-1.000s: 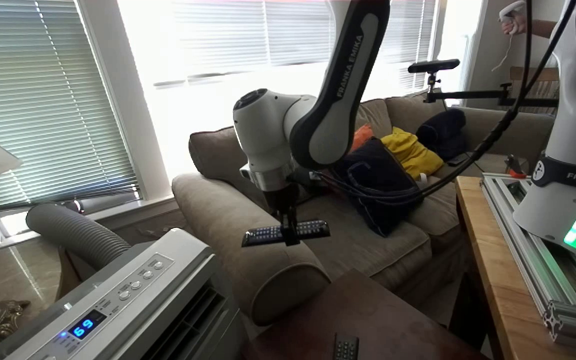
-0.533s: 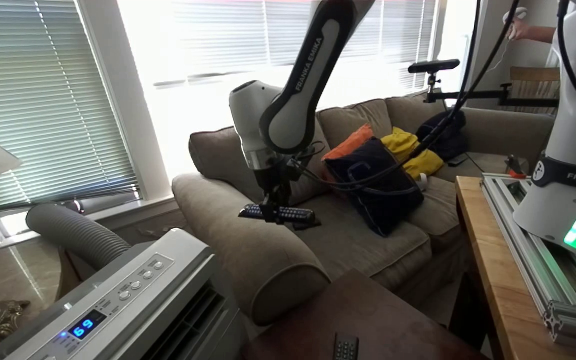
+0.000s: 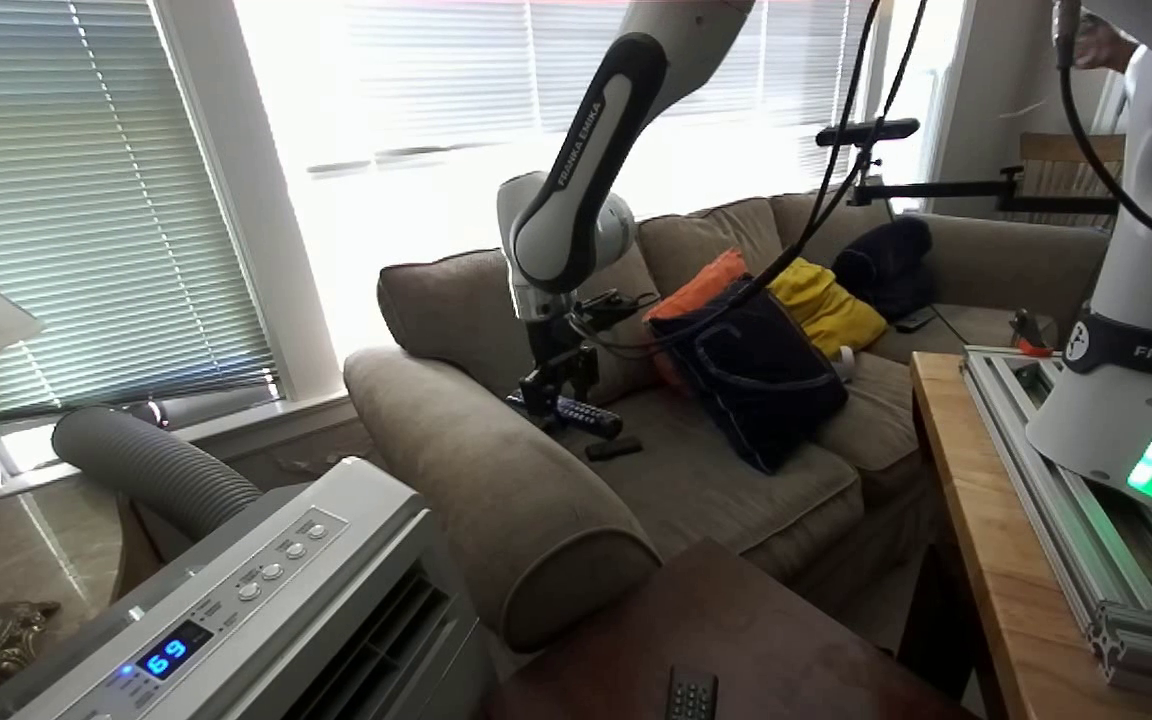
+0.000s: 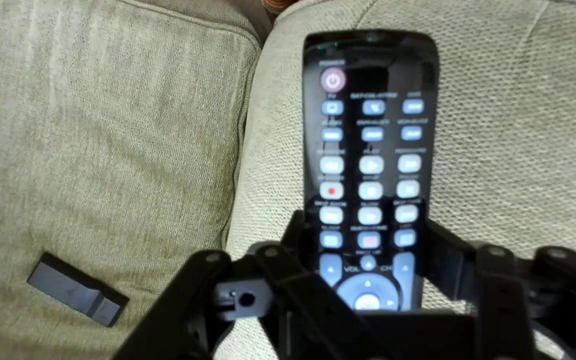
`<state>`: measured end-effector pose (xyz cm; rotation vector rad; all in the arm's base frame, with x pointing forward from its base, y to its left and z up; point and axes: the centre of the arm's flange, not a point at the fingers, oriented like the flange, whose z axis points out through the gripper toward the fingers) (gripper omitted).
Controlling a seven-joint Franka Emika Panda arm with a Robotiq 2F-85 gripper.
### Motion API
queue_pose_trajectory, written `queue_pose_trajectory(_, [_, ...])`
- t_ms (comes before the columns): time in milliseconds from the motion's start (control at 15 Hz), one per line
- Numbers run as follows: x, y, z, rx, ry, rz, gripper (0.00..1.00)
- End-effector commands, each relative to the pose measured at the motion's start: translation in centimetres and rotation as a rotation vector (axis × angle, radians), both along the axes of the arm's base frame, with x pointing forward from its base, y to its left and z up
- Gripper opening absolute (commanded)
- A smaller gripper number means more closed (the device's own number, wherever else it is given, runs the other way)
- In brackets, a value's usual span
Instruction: Put the remote on the arm rest
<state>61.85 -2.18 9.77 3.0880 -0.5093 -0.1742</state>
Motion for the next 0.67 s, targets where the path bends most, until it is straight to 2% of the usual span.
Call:
queue_pose_trajectory(0, [0.1, -0.2, -0.1, 0.007, 0.0, -0.011, 0.51])
queue_pose_trajectory(67, [0.2, -0.2, -0.1, 0.011, -0.001, -0.015, 0.51])
queue_pose_trajectory(133, [-1.4, 0.4, -0.8, 0.002, -0.001, 0.017, 0.26])
queue_pose_trajectory(333, [-1.4, 1.8, -3.0, -0.04, 0.006, -0.047, 0.26])
queue_pose_trajectory(600, [0.1, 3.4, -4.3, -0.06, -0.051, -0.174, 0.26])
